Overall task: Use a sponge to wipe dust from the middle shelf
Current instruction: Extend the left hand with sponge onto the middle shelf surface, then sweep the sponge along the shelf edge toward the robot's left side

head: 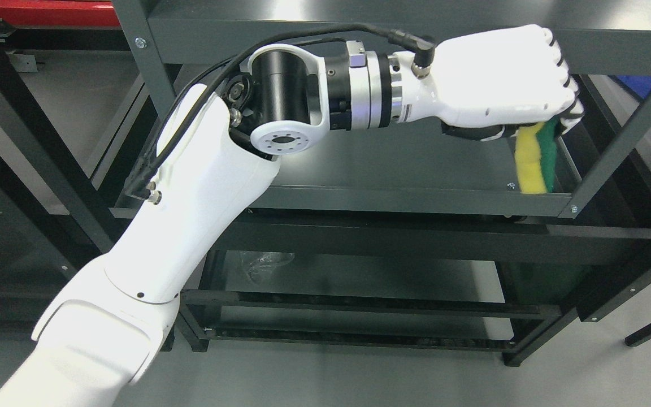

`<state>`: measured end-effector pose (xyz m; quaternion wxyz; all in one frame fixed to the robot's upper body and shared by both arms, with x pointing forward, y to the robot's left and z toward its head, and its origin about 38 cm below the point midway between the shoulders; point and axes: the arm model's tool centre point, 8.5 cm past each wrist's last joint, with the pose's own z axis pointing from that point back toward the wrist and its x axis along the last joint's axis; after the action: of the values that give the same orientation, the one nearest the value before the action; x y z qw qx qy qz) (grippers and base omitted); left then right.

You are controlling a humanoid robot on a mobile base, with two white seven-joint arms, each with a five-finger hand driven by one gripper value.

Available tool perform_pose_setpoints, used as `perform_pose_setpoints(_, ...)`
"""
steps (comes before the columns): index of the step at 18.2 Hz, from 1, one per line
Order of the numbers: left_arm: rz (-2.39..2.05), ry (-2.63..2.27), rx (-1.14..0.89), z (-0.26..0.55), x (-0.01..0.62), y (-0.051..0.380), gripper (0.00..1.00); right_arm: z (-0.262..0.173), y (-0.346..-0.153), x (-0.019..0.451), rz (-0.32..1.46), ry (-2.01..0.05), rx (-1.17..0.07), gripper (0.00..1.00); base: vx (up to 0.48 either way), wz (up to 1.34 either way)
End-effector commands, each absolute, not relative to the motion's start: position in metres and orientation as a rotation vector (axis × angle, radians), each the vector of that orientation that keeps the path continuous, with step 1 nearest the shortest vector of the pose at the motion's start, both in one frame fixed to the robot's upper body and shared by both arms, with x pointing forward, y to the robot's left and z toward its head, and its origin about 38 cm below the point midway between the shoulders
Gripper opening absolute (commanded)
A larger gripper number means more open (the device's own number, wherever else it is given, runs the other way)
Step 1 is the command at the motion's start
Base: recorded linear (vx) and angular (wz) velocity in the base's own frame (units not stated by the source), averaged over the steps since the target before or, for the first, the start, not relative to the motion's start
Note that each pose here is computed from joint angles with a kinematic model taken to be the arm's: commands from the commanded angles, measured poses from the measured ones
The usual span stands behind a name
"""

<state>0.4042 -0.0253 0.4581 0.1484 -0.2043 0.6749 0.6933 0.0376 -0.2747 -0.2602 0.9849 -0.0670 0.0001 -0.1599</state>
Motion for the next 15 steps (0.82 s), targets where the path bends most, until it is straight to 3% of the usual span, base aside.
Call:
perform_pose_setpoints(1, 1.860, 2.250, -0.811, 0.480, 0.425, 0.089, 0.00, -0.259, -0.287, 0.043, -0.323, -0.019, -0.153, 1.00, 0.006, 0.04)
perform_pose_setpoints(5, 1.740, 2.320, -0.860, 0.495, 0.408, 0.147, 0.00, -0.259, -0.287, 0.043, -0.323, -0.019, -0.153, 1.00, 0.004, 0.01)
perform_pose_setpoints(10, 1.741, 2.406, -1.053, 0.498, 0.398, 0.275, 0.00, -0.259, -0.287, 0.043, -0.323, -0.019, -0.153, 1.00, 0.000, 0.00)
perform_pose_setpoints(15, 1.739, 2.457, -1.155, 0.501, 0.362, 0.364, 0.00, -0.259, -0.287, 0.043, -0.323, -0.019, -0.153, 1.00, 0.000, 0.00)
